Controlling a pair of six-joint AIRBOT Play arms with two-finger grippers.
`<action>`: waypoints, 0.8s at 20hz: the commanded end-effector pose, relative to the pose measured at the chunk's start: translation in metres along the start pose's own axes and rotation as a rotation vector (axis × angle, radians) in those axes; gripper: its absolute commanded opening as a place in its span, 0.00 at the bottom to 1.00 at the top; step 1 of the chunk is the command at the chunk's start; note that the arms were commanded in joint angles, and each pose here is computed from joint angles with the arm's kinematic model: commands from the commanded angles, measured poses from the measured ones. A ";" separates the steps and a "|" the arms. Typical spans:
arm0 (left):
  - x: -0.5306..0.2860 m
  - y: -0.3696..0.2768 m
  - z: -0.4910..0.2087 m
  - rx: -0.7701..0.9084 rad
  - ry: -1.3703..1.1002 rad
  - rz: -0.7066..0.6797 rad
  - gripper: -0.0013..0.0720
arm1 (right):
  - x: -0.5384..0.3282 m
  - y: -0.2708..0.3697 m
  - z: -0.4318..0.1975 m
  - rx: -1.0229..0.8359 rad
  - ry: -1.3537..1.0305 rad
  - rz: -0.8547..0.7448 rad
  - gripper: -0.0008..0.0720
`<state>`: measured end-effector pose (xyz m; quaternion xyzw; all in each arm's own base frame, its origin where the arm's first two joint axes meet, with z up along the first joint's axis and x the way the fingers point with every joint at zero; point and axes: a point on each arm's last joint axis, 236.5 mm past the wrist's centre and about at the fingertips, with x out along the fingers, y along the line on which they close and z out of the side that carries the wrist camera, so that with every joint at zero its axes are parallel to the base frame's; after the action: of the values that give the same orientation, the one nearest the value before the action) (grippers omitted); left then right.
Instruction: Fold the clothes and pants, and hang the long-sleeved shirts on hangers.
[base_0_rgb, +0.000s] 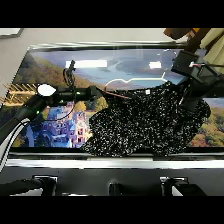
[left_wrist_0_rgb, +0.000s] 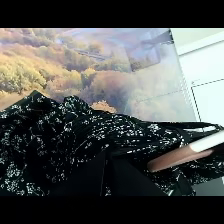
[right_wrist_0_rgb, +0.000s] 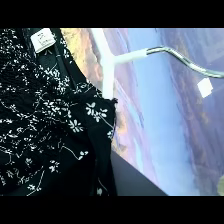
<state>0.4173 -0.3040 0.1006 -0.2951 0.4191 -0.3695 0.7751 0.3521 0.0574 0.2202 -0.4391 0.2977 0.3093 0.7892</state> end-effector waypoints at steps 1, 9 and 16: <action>-0.003 0.001 -0.003 -0.042 0.019 0.000 0.04 | 0.000 -0.008 -0.003 -0.038 0.015 -0.032 0.06; -0.014 -0.013 0.015 -0.062 0.003 -0.022 0.04 | 0.006 -0.006 -0.006 -0.091 0.024 -0.012 0.06; -0.022 -0.004 0.012 -0.068 0.057 0.073 0.04 | 0.012 -0.025 -0.013 -0.097 0.056 -0.080 0.06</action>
<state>0.4221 -0.2930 0.1262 -0.3075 0.4406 -0.3513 0.7667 0.3678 0.0467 0.2152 -0.4866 0.2892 0.3010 0.7675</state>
